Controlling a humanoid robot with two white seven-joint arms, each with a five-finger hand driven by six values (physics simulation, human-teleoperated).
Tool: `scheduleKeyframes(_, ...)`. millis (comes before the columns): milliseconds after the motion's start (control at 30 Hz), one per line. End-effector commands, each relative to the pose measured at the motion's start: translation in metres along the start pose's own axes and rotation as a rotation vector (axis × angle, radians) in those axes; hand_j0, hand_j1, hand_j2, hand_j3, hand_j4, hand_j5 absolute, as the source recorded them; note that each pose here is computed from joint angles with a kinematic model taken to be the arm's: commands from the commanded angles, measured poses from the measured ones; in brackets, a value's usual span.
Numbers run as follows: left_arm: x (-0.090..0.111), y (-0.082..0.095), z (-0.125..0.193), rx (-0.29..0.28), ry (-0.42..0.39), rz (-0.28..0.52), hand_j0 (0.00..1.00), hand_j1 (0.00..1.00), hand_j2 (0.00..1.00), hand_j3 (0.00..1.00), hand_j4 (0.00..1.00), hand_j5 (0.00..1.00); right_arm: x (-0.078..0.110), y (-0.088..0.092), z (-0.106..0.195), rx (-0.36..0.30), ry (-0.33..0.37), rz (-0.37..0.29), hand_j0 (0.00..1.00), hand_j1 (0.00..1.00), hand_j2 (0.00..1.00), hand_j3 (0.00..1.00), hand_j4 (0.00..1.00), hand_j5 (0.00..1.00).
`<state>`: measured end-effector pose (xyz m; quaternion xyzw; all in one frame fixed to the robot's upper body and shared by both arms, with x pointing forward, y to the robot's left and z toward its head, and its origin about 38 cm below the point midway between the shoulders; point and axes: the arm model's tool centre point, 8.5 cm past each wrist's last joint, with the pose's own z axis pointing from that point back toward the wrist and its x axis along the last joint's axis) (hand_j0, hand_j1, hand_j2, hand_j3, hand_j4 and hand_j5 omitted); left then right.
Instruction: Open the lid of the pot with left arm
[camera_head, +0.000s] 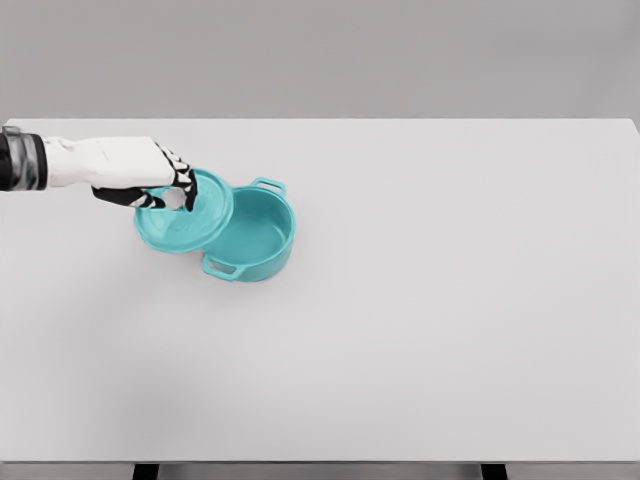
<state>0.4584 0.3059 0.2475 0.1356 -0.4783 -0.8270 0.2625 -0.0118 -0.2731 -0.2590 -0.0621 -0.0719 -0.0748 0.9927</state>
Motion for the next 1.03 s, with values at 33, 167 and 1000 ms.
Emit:
scheduleKeyframes(33,-0.021,-0.010,0.020,-0.013,0.076,0.035,0.54,0.54,0.54,0.54,0.54,0.54,0.000,0.000,0.000,0.000,0.000,-0.001,1.00,1.00,1.00,1.00,1.00,1.00)
scheduleKeyframes(167,-0.036,-0.020,0.026,-0.029,0.124,0.067,0.54,0.54,0.54,0.54,0.54,0.54,0.000,0.000,0.000,0.000,0.000,-0.001,1.00,1.00,1.00,1.00,1.00,1.00)
scheduleKeyframes(1000,-0.061,-0.037,0.063,-0.022,0.234,0.128,1.00,1.00,1.00,1.00,1.00,1.00,0.000,0.000,0.000,0.000,0.000,-0.001,1.00,1.00,1.00,1.00,1.00,1.00)
